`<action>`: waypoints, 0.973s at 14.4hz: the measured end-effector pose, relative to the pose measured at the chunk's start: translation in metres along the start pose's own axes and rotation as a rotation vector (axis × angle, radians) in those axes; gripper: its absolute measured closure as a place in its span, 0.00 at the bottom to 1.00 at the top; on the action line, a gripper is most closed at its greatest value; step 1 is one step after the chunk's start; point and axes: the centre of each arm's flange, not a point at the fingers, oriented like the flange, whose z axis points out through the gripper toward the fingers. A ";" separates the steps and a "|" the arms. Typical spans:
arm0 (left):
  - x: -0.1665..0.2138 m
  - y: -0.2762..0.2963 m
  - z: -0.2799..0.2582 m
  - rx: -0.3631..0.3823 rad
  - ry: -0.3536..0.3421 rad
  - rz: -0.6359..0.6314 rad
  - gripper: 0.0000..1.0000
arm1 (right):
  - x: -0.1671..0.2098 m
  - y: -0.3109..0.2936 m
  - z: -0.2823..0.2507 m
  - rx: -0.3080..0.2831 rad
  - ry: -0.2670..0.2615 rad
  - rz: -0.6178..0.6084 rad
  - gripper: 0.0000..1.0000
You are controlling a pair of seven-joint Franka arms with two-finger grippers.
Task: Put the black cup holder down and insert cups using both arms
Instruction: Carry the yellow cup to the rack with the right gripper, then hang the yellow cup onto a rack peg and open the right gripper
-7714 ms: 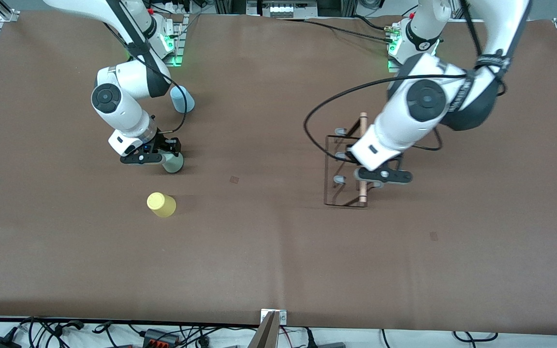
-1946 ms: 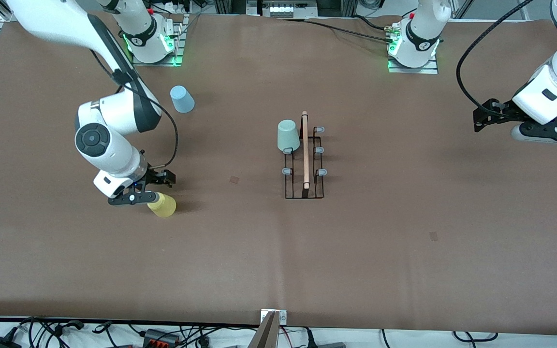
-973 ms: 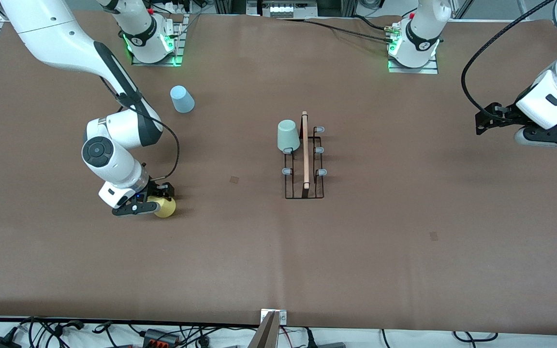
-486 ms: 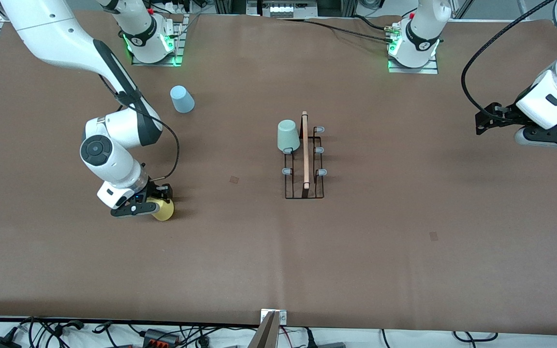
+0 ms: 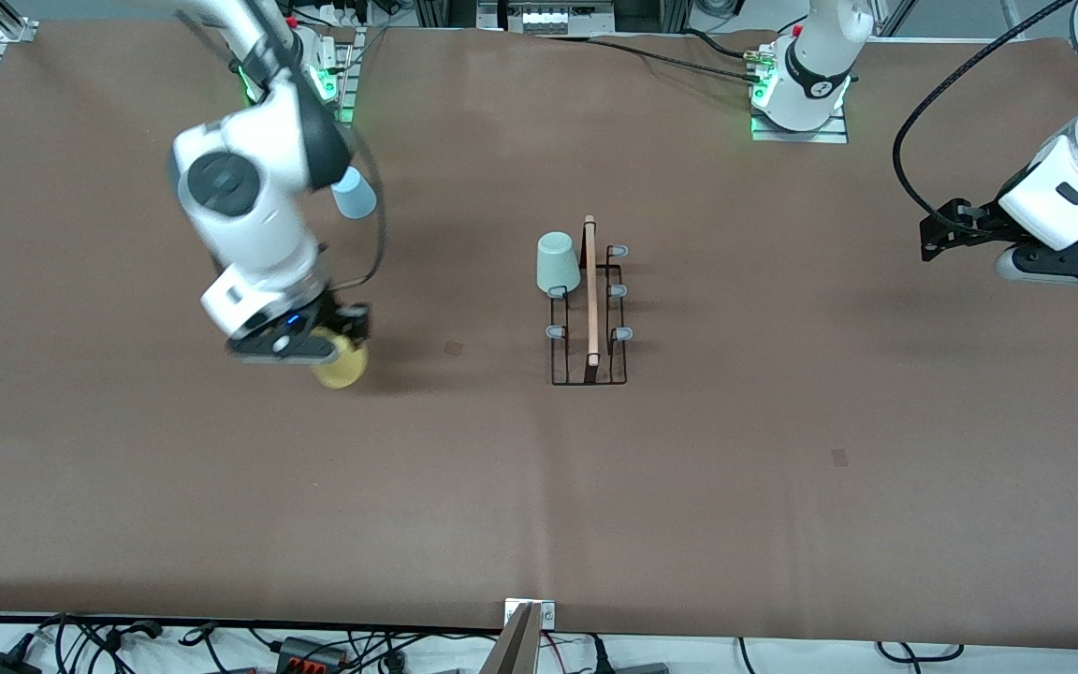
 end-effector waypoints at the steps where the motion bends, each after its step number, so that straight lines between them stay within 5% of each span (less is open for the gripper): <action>1: 0.000 0.000 0.000 0.000 0.000 0.000 0.00 | -0.014 -0.030 -0.009 0.036 -0.005 0.043 0.33; 7: 0.000 0.000 0.000 0.000 0.000 -0.001 0.00 | -0.061 -0.168 -0.015 0.140 -0.025 0.237 0.33; 14: 0.000 -0.001 0.000 0.000 0.000 -0.001 0.00 | -0.076 -0.208 0.031 0.164 -0.042 0.287 0.33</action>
